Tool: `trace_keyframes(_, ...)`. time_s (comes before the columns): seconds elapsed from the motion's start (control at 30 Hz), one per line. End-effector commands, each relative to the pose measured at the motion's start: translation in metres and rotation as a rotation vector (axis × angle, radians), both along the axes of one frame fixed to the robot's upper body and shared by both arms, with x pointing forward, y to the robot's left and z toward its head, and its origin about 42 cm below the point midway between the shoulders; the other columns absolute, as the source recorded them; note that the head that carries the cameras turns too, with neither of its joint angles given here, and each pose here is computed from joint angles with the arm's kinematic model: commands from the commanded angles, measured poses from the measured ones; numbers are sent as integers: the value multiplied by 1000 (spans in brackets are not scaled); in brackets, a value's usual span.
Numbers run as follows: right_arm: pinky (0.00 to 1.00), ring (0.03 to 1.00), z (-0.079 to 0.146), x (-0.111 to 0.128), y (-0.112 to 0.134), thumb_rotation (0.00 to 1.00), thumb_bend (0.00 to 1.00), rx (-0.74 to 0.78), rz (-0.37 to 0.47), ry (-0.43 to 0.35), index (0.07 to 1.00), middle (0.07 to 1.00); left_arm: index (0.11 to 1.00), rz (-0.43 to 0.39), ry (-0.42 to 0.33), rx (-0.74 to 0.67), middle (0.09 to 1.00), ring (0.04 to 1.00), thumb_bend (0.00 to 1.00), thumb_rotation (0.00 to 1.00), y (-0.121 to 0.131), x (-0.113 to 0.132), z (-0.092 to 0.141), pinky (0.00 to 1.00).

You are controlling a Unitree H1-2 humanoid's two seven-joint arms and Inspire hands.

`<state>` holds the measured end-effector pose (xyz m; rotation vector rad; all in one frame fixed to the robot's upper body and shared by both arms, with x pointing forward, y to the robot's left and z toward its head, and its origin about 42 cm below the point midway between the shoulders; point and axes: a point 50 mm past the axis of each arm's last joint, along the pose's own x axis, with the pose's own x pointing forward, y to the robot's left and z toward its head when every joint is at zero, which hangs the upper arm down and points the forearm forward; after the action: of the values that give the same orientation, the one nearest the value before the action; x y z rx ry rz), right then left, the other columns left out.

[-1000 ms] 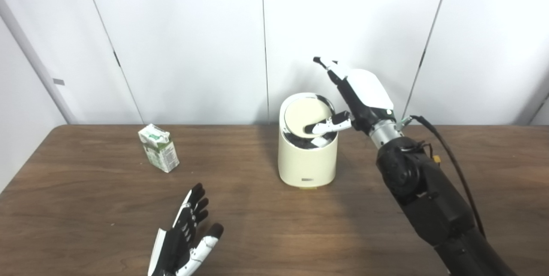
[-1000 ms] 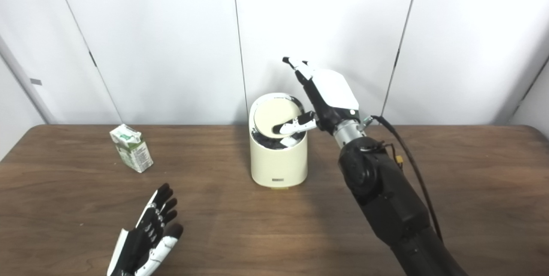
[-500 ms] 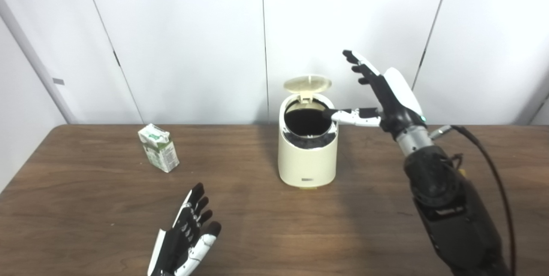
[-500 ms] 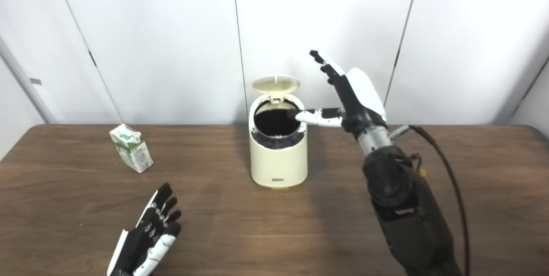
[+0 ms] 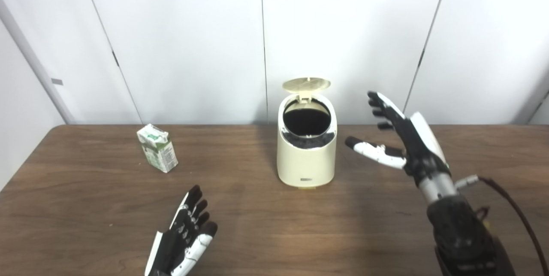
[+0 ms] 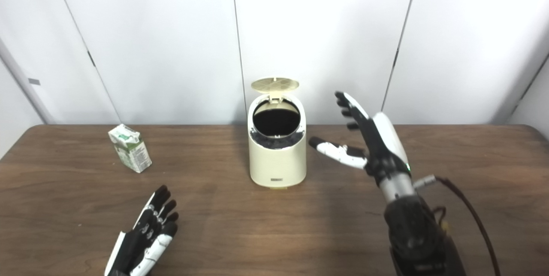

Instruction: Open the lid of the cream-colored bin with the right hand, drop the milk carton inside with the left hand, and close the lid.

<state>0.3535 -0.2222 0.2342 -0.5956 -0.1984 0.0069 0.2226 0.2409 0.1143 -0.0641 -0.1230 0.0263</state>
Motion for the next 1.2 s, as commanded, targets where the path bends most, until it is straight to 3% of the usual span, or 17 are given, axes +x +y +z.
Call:
trace_keyframes(0.0,778,856,12,-9,0,660,492,44,2,-70,924,898,1000,-7,-30,24,982,958,748,516,6,-2,7,925)
trace_keyframes(0.17,781,881,-4,-28,-4,784,498,205,13,-22,934,910,1000,-4,-27,18,979,957,763,513,7,-2,8,929)
trace_keyframes(0.4,893,954,-23,-58,-7,954,548,460,5,38,949,956,1000,2,-25,28,970,959,773,522,10,0,9,935)
trace_keyframes(0.6,951,980,-39,-74,-14,978,606,557,-16,26,958,968,1000,4,-38,28,964,942,749,501,13,0,9,894)
trace_keyframes(0.77,979,992,-47,-82,-25,998,582,580,-25,-3,973,982,1000,8,-52,38,958,934,734,472,15,-1,9,865)
trace_keyframes(1.07,974,979,-66,-89,-46,981,568,593,-23,-18,971,970,979,85,-125,178,932,902,722,477,16,2,24,797)
trace_keyframes(1.17,962,974,-64,-91,-49,968,557,596,-18,-15,963,965,964,115,-137,200,923,898,714,433,19,3,28,839)
